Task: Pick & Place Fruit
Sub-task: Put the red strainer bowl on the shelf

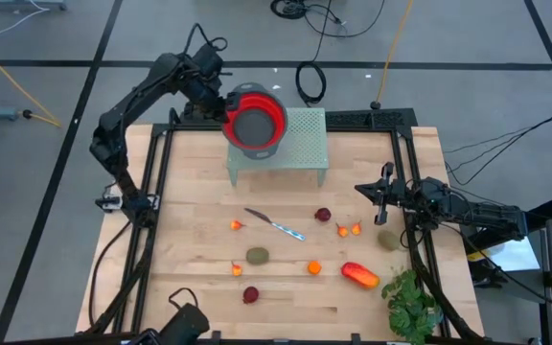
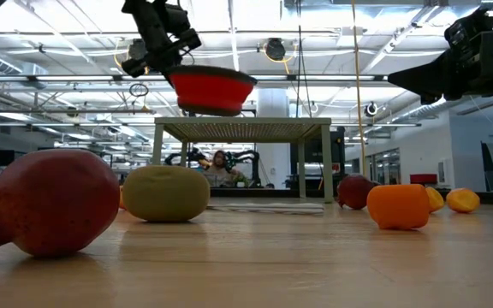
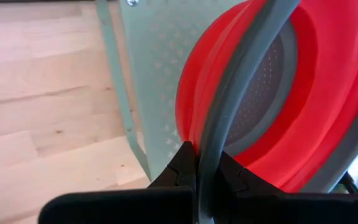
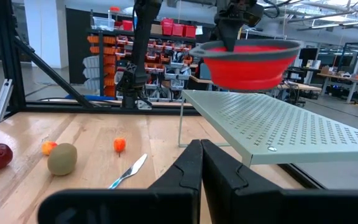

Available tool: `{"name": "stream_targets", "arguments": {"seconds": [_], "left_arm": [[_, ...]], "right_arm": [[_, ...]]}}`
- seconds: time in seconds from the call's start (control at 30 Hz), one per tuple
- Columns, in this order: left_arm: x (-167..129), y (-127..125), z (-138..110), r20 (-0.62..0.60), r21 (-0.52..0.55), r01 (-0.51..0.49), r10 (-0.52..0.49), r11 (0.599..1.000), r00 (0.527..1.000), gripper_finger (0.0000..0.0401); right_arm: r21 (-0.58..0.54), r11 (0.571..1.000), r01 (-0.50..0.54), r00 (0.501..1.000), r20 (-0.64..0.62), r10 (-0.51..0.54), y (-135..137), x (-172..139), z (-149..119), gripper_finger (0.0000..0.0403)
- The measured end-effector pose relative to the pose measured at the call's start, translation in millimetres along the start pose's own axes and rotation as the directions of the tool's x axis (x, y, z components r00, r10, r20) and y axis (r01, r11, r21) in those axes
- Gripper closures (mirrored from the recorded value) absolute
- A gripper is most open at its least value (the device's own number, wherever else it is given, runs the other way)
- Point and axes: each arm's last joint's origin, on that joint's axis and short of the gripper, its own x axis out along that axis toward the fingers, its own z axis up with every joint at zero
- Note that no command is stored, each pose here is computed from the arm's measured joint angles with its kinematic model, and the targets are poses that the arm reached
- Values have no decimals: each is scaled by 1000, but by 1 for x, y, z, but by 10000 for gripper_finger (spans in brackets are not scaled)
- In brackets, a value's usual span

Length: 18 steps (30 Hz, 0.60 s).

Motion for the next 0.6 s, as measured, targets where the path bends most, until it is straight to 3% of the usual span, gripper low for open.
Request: {"name": "stream_targets", "arguments": {"seconds": [0.23,0.47,0.6], "left_arm": [[-1,0,-1,-5,49,12,-12,999,1000,397],[0,4,6,-73,257,113,-97,960,993,397],[0,15,15,-80,227,111,-95,967,992,397]], "right_arm": [[0,1000,0,1000,0,0,0,0,0,403],[0,1000,0,1000,0,0,0,0,0,403],[0,1000,0,1000,0,0,0,0,0,403]]}}
